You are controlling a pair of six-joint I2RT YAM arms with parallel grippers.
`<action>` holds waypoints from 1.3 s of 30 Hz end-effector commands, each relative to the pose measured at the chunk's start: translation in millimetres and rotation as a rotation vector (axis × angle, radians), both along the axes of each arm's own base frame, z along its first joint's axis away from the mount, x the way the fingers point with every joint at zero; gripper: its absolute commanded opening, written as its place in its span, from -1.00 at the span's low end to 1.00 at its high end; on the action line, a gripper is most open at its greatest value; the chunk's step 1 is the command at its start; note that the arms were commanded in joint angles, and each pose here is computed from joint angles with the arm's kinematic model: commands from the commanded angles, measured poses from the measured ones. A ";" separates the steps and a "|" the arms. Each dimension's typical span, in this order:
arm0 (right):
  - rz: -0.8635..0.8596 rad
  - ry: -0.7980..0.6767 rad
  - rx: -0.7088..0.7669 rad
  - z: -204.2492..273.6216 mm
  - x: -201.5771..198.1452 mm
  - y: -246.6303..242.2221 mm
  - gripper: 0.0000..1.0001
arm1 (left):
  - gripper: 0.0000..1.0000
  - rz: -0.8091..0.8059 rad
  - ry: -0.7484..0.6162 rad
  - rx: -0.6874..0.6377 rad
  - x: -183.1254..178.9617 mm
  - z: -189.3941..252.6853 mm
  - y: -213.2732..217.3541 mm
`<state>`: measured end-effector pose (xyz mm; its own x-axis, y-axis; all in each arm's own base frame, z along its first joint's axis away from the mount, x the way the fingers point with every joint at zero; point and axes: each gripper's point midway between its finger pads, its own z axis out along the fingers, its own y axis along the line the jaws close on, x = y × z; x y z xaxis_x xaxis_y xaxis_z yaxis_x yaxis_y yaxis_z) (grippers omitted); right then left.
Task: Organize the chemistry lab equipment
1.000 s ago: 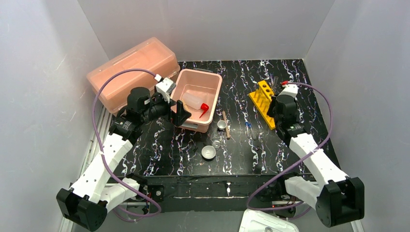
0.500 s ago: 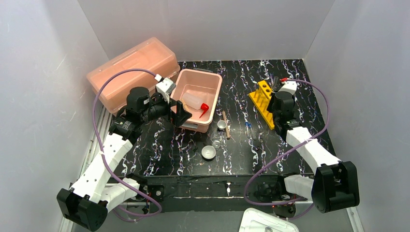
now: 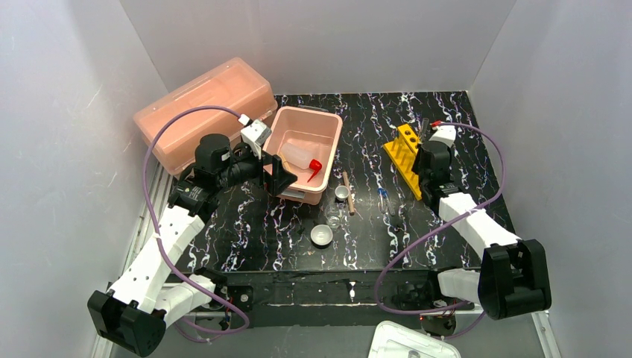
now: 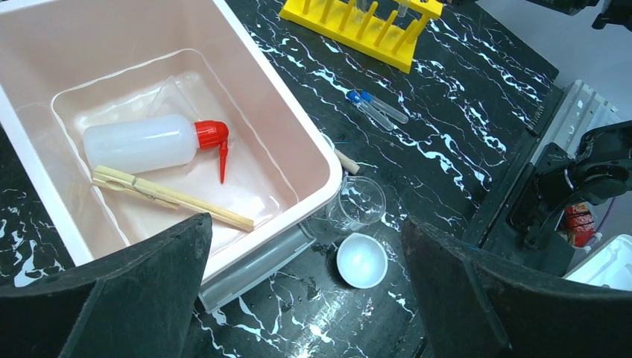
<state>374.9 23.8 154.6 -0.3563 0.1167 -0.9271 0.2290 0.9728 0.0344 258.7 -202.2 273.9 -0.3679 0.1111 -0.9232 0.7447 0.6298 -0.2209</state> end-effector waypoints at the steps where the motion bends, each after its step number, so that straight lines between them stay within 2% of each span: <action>1: -0.036 -0.047 -0.015 7.2 4.1 -7.4 -0.83 | 0.97 -0.023 -0.012 -0.017 -1.9 3.4 -2.0; 27: 0.001 -0.092 0.015 25.2 4.1 -0.3 -0.85 | 0.97 -0.031 -0.016 -0.029 -1.6 3.1 -3.8; 39: -0.009 -0.075 0.026 14.9 8.0 0.7 -0.86 | 0.97 -0.023 -0.009 -0.032 -2.1 1.5 -3.2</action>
<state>373.7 25.1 156.8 -0.3432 0.1198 -0.9316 0.2197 0.9746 0.0445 259.8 -205.2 271.1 -0.3646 0.1029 -0.9255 0.7534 0.6167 -0.2282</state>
